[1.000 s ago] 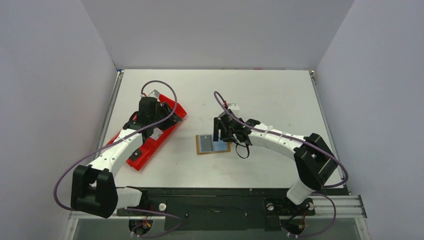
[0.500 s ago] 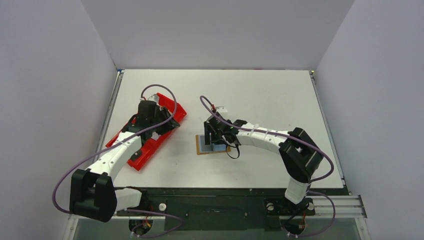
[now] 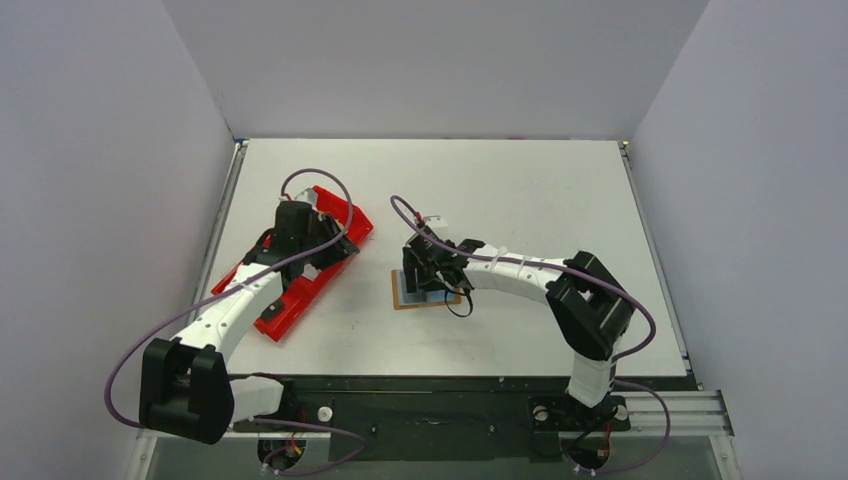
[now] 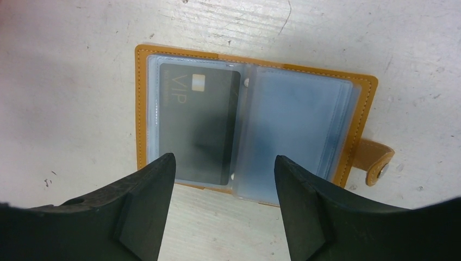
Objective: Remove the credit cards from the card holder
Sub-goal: Remove the credit card from the card holder.
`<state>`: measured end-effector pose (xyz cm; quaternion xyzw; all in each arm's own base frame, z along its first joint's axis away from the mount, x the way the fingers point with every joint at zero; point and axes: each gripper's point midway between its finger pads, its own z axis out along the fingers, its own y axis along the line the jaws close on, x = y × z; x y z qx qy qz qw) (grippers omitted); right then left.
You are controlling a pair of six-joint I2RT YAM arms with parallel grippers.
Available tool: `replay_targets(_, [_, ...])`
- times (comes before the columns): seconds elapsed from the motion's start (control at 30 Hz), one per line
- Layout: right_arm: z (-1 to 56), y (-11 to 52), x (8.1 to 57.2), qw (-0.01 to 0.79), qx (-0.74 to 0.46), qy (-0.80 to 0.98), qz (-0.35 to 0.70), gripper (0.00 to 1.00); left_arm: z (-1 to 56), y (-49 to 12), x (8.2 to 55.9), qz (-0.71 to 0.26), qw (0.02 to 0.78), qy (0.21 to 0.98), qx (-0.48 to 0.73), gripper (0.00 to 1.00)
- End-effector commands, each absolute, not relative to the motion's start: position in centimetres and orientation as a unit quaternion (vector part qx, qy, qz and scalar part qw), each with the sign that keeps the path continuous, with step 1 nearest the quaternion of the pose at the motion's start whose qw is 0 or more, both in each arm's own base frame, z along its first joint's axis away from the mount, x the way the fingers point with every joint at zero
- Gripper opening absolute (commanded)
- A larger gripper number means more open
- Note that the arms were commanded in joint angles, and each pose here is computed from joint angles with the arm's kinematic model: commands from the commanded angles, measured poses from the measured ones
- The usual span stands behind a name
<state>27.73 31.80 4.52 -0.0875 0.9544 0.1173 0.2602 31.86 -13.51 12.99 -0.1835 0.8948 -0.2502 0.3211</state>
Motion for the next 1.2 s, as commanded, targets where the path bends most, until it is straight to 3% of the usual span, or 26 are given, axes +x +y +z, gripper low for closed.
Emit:
replay_targets(0.0, [5.7, 32.8, 28.4, 0.278, -0.095, 0.948, 0.119, 0.62, 13.7, -13.5, 32.1, -0.257, 0.333, 0.891, -0.172, 0.34])
replay_targets(0.3, [5.8, 33.7, 28.2, 0.278, -0.109, 0.947, 0.117, 0.52, 13.6, -13.5, 31.9, -0.259, 0.331, 0.890, -0.174, 0.34])
replay_targets(1.17, [1.4, 34.2, 27.3, 0.228, -0.142, 0.961, 0.070, 0.46, 13.0, -13.9, 31.9, -0.266, 0.319, 0.893, -0.174, 0.34])
